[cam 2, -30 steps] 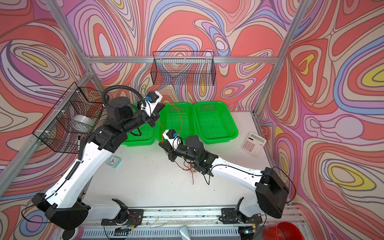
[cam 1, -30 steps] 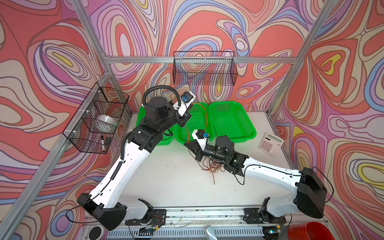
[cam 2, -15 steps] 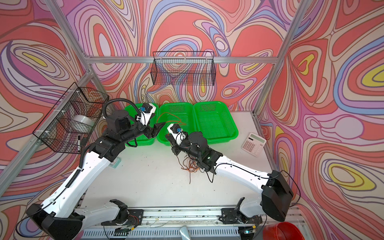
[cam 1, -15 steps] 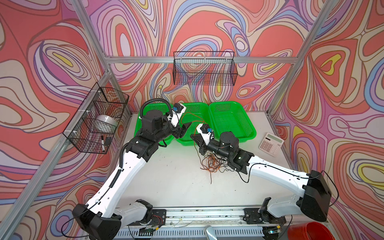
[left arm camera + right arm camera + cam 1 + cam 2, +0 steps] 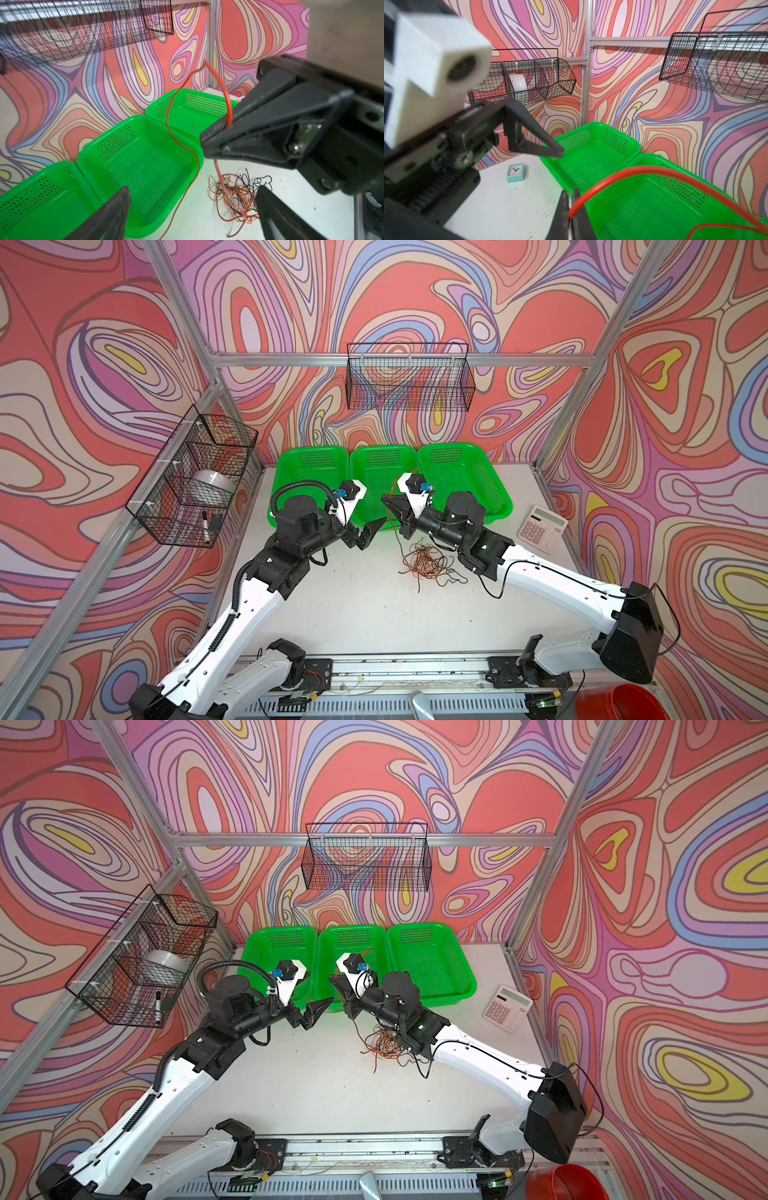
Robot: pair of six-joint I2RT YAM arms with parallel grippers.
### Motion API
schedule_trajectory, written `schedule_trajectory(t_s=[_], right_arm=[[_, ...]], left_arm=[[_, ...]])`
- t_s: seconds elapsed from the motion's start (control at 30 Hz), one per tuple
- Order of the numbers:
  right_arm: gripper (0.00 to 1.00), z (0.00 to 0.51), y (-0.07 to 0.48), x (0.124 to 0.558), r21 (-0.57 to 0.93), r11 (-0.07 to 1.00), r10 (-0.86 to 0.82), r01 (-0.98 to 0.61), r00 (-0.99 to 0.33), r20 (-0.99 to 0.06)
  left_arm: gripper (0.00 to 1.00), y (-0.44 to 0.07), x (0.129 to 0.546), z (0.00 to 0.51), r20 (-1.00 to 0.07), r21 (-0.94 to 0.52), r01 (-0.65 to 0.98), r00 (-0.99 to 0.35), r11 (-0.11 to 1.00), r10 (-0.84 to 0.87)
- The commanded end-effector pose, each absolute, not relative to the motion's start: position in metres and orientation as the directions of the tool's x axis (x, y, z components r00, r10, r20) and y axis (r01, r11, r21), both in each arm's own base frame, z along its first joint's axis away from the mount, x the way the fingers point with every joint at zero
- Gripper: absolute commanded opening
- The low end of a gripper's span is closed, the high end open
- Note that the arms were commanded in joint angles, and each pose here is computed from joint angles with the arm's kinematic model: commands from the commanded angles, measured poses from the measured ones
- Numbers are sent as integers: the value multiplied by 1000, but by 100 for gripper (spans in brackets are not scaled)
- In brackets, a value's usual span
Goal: Untangle the cables
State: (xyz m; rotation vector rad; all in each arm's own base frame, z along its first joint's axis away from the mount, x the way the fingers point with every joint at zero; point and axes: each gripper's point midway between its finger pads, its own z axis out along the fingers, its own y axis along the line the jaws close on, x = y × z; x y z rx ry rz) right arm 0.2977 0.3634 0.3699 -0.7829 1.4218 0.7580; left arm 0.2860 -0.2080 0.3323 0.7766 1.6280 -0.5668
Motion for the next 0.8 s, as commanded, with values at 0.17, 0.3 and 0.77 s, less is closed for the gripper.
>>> schedule_trajectory(t_s=[0.17,0.3,0.77], right_arm=[[0,381,371,296,44,508,42,-860,-26,-999],[0,385,374,289,52,469,57,-882,-29,-998],[33,361,331,292,15,577,-27,-817,-38,-999]], left_arm=[[93,-238,297,347,-998,61,768,48,638,37],[82,-249,311,345,-996,86,763,57,640,65],[0,-253,309,374,-993,117,774,91,622,73]])
